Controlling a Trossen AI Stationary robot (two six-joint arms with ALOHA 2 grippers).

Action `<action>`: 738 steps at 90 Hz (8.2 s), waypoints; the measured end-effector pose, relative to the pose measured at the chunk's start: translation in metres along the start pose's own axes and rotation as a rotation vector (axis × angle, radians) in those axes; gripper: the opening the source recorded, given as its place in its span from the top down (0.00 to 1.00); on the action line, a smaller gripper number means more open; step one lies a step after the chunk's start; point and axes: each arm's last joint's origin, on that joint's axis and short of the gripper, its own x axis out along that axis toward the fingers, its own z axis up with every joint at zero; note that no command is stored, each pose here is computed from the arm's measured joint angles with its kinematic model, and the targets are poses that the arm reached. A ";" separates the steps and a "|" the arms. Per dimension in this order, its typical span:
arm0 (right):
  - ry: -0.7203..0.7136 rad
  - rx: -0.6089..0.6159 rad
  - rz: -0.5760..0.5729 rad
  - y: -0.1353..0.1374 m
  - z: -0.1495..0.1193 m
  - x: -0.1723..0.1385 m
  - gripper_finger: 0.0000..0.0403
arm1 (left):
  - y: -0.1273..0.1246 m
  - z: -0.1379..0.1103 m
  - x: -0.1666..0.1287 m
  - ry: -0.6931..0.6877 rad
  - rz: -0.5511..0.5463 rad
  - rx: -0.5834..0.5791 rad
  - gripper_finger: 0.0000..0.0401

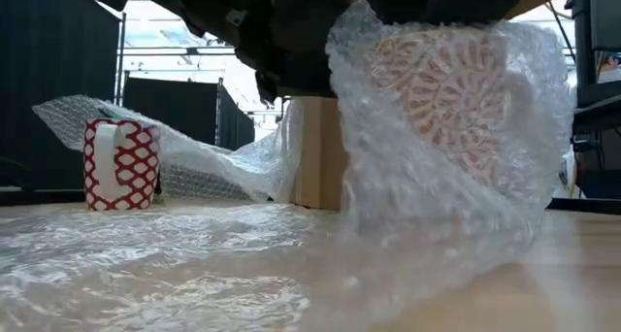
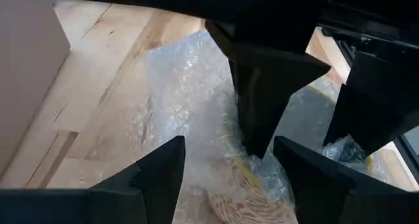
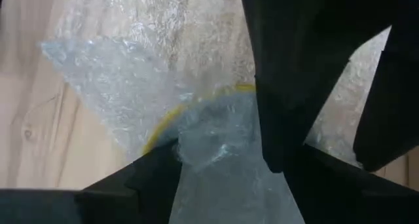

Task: Wrap mug
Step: Wrap the yellow mug with the bubble wrap

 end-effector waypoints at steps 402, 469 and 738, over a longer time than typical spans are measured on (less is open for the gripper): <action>0.157 -0.164 0.063 0.003 -0.008 0.029 0.45 | 0.002 -0.001 0.001 0.009 -0.012 -0.005 0.46; 0.117 -0.085 0.029 0.000 -0.008 0.013 0.45 | 0.003 -0.001 0.002 0.012 -0.012 -0.007 0.46; 0.134 -0.130 0.032 0.006 -0.008 0.031 0.44 | -0.004 0.021 -0.019 -0.054 -0.026 -0.072 1.00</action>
